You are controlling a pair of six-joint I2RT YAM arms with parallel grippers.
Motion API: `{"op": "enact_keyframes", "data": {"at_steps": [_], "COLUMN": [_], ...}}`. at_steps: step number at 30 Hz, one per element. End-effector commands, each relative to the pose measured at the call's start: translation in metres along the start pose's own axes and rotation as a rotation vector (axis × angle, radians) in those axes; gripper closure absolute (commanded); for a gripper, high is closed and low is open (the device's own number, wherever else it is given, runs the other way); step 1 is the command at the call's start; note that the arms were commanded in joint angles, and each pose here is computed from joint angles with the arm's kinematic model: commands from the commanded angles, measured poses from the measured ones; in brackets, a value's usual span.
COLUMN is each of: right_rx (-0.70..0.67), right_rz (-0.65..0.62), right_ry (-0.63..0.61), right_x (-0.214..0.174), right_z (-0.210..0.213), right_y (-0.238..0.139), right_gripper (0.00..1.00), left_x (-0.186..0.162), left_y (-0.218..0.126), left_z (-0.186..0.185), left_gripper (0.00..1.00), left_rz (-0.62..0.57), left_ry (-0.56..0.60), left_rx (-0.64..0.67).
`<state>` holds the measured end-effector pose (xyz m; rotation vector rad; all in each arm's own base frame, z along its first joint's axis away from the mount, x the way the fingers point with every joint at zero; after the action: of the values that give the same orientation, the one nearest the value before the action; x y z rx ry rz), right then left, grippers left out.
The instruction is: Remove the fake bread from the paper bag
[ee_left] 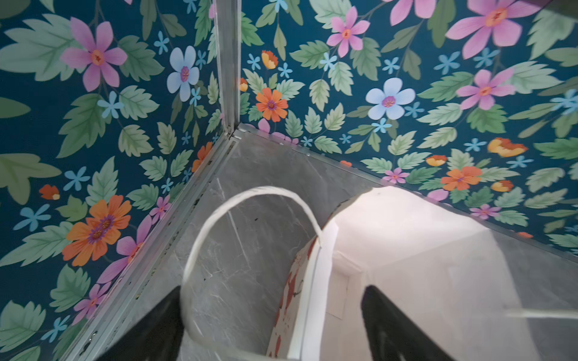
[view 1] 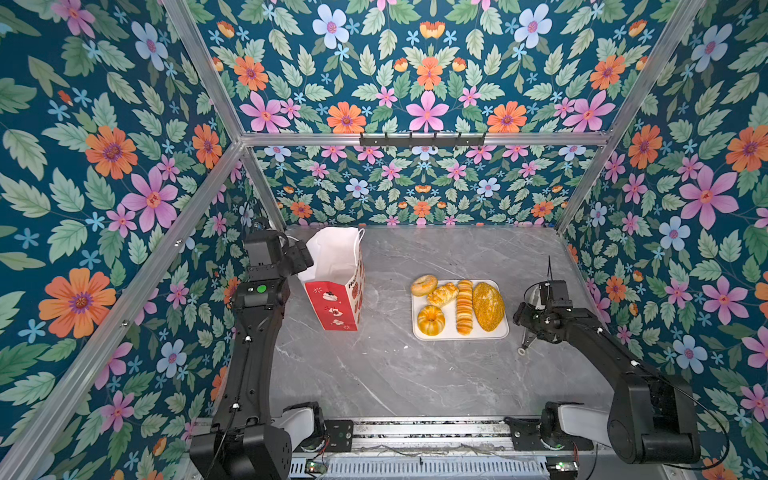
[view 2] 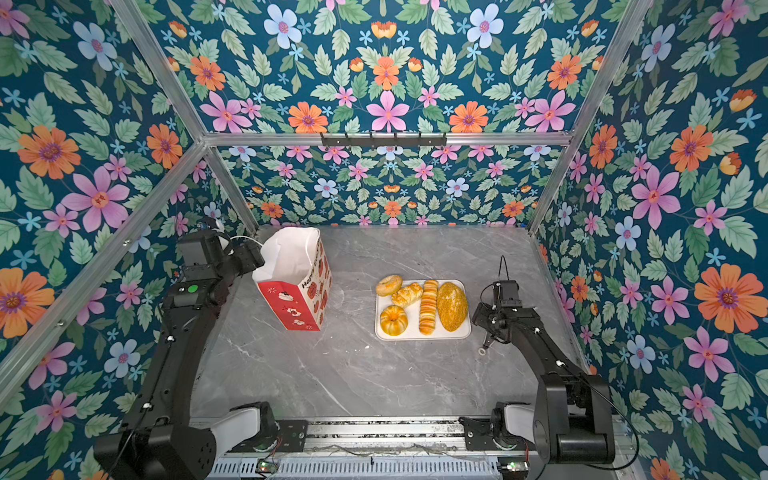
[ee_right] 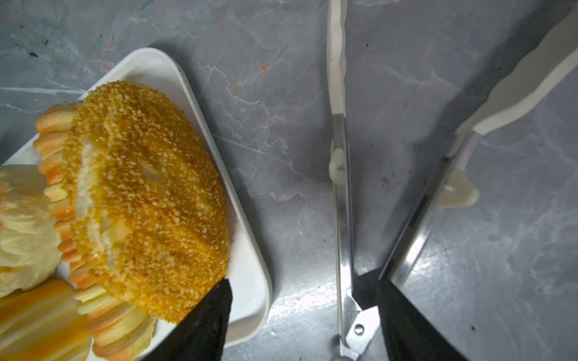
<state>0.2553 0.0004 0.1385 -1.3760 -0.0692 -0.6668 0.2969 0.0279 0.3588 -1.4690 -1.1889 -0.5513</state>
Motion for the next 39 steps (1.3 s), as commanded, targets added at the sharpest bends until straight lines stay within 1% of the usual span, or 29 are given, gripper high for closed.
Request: {"op": "enact_keyframes", "data": {"at_steps": [1, 7, 11, 12, 14, 16, 17, 19, 20, 23, 24, 25, 26, 28, 30, 32, 34, 36, 38, 39], "right_rx": [0.011, 0.019, 0.02, 0.022, 0.025, 0.03, 0.034, 0.048, 0.059, 0.078, 0.078, 0.081, 0.083, 0.087, 0.091, 0.098, 0.107, 0.111, 0.121, 0.126], "right_rz": [-0.018, -0.02, -0.022, -0.022, -0.027, -0.035, -0.041, -0.064, -0.083, -0.135, -0.147, -0.158, -0.168, -0.176, -0.174, -0.176, -0.179, -0.182, -0.197, -0.204], "right_ry": [-0.009, -0.011, -0.012, -0.012, -0.011, -0.01, -0.009, -0.013, -0.016, -0.023, -0.024, -0.024, -0.027, -0.029, -0.029, -0.029, -0.032, -0.033, -0.039, -0.041], "right_x": [0.002, 0.002, 0.002, 0.002, 0.003, 0.003, 0.003, 0.004, 0.005, 0.007, 0.007, 0.007, 0.006, 0.005, 0.004, 0.004, 0.004, 0.004, 0.004, 0.004], "right_z": [0.001, 0.002, 0.002, 0.002, 0.002, 0.003, 0.003, 0.004, 0.005, 0.006, 0.006, 0.006, 0.006, 0.005, 0.005, 0.005, 0.007, 0.007, 0.007, 0.008], "right_y": [-0.001, -0.002, -0.003, -0.003, -0.003, -0.004, -0.005, -0.009, -0.012, -0.02, -0.023, -0.025, -0.027, -0.028, -0.027, -0.026, -0.026, -0.028, -0.029, -0.03], "right_gripper": [0.26, 0.26, 0.26, 0.26, 0.26, 0.26, 0.26, 0.26, 0.26, 0.27, 0.27, 0.27, 0.27, 0.27, 0.27, 0.27, 0.27, 0.27, 0.27, 0.27], "left_x": [0.001, 0.012, 0.021, 0.023, 0.023, 0.013, 0.004, -0.023, -0.038, -0.08, -0.086, -0.094, -0.095, -0.102, -0.116, -0.131, -0.144, -0.154, -0.162, -0.167], "left_y": [-0.014, -0.051, -0.087, -0.097, -0.115, -0.122, -0.121, -0.109, -0.102, -0.078, -0.073, -0.068, -0.064, -0.053, -0.036, -0.019, -0.006, 0.003, 0.009, 0.011], "left_z": [-0.009, -0.013, -0.007, -0.003, 0.012, 0.03, 0.04, 0.055, 0.063, 0.083, 0.087, 0.09, 0.089, 0.094, 0.099, 0.101, 0.103, 0.104, 0.102, 0.103], "left_gripper": [0.0, 0.0, 0.0, 0.0, 0.02, 0.07, 0.11, 0.17, 0.18, 0.21, 0.2, 0.19, 0.19, 0.17, 0.17, 0.17, 0.17, 0.16, 0.16, 0.15], "left_rz": [0.03, -0.024, -0.145, -0.187, -0.314, -0.384, -0.404, -0.419, -0.437, -0.458, -0.475, -0.459, -0.451, -0.438, -0.398, -0.366, -0.368, -0.407, -0.443, -0.457], "left_ry": [0.006, 0.024, 0.025, 0.023, -0.006, -0.034, -0.061, -0.107, -0.144, -0.193, -0.218, -0.254, -0.265, -0.274, -0.269, -0.277, -0.273, -0.243, -0.174, -0.171], "left_rx": [-0.092, -0.14, -0.097, -0.07, 0.05, 0.178, 0.244, 0.308, 0.33, 0.395, 0.412, 0.425, 0.417, 0.471, 0.501, 0.485, 0.451, 0.407, 0.343, 0.327]}}
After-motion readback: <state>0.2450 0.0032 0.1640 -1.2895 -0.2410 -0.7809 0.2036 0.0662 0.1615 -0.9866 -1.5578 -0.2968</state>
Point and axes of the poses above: each gripper's point midway between its finger pads, its own y axis out along the fingers, its own z axis along the line the jaws close on, x = y × z, the point moved 8 cm from there along -y, back along the fingers, and after that the axes turned 5 degrees about -y, right-handed, at the moved point
